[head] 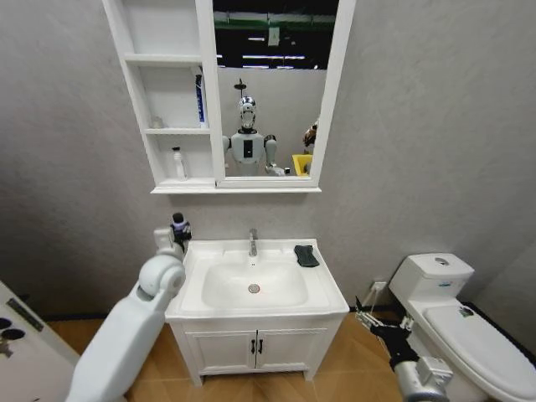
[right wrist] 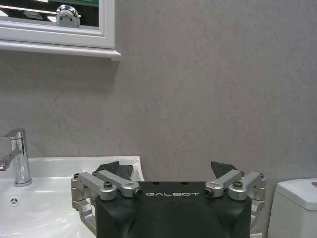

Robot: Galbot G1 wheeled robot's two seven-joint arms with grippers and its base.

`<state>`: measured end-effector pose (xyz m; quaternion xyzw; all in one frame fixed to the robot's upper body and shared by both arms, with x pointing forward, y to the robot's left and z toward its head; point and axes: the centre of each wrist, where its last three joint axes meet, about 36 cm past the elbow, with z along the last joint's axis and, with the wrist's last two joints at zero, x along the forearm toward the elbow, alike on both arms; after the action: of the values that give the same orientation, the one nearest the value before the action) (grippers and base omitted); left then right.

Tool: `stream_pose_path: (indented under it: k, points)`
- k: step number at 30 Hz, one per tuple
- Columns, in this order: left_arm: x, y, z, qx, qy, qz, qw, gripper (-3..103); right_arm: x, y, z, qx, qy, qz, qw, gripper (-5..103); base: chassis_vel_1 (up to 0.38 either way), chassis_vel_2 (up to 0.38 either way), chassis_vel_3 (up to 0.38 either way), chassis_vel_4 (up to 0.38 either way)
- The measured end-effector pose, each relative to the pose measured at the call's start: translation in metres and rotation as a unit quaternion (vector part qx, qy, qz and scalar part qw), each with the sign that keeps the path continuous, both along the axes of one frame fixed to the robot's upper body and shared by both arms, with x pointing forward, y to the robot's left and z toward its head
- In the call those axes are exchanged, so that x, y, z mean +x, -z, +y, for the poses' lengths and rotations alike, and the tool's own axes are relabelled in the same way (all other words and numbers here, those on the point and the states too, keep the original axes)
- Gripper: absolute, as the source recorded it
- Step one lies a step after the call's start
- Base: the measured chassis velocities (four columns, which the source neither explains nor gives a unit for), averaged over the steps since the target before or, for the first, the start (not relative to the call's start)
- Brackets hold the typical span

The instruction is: Move facial cleanser and shampoo from washbasin to cabinet, then wipe washbasin with towel.

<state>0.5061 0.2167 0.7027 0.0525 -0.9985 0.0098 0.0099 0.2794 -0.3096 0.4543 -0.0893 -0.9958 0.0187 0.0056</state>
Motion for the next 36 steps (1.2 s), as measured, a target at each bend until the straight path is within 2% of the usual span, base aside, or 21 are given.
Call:
stream_pose_path:
  k: [2, 5, 6, 8, 9, 12, 13, 15, 17, 21, 25, 30, 36]
  points:
    - [0.013, -0.037, -0.01, -0.003, 0.011, -0.002, 0.9999, 43, -0.001, 0.001, 0.0, 0.001, 0.0, 0.002, 1.0, 100, 0.0, 0.0, 0.0, 0.0]
    - [0.023, -0.053, -0.012, -0.001, 0.011, -0.007, 0.9999, 43, -0.002, 0.001, 0.0, 0.001, 0.001, 0.002, 1.0, 100, 0.0, 0.0, 0.0, 0.0]
    - [0.042, -0.078, -0.015, 0.003, 0.006, -0.016, 0.9999, 43, -0.002, 0.001, 0.0, 0.002, 0.002, 0.002, 1.0, 100, 0.0, 0.0, 0.0, 0.0]
    - [0.074, -0.106, -0.018, 0.004, -0.002, -0.023, 0.9997, 43, -0.002, 0.002, 0.0, 0.004, 0.003, 0.002, 1.0, 100, 0.0, 0.0, 0.0, 0.0]
    - [0.074, -0.106, -0.018, 0.004, -0.002, -0.023, 0.9997, 43, -0.002, 0.002, 0.0, 0.004, 0.003, 0.002, 1.0, 100, 0.0, 0.0, 0.0, 0.0]
    - [0.113, -0.129, -0.018, 0.01, -0.008, -0.024, 0.9996, 43, -0.005, 0.001, -0.001, 0.004, 0.006, 0.001, 1.0, 100, 0.0, 0.0, 0.0, 0.0]
    - [0.113, -0.129, -0.018, 0.01, -0.008, -0.024, 0.9996, 43, -0.005, 0.001, -0.001, 0.004, 0.006, 0.001, 1.0, 100, 0.0, 0.0, 0.0, 0.0]
    - [0.143, -0.132, -0.013, 0.011, -0.014, -0.018, 0.9997, 43, -0.007, 0.002, -0.003, 0.004, 0.008, -0.001, 1.0, 100, 0.0, 0.0, 0.0, 0.0]
    - [0.153, -0.132, -0.011, 0.012, -0.015, -0.014, 0.9997, 43, -0.007, 0.002, -0.003, 0.003, 0.009, -0.001, 1.0, 100, 0.0, 0.0, 0.0, 0.0]
    - [0.199, -0.124, -0.012, 0.024, -0.017, -0.001, 0.9996, 43, -0.009, 0.002, -0.005, 0.003, 0.009, -0.001, 1.0, 100, 0.0, 0.0, 0.0, 0.0]
    - [0.219, -0.122, -0.022, 0.02, -0.015, -0.003, 0.9997, 43, -0.009, 0.001, -0.005, 0.003, 0.009, -0.004, 1.0, 100, 0.0, 0.0, 0.0, 0.0]
    - [0.237, -0.115, -0.03, 0.035, -0.024, 0.003, 0.9991, 43, -0.01, 0.001, -0.009, 0.001, 0.012, -0.005, 1.0, 100, 0.0, 0.0, 0.0, 0.0]
    - [0.255, -0.107, -0.028, 0.044, -0.047, 0.006, 0.9979, 43, -0.014, 0.003, -0.015, 0.001, 0.019, -0.006, 1.0, 100, 0.005, -0.009, -0.009, 0.007]
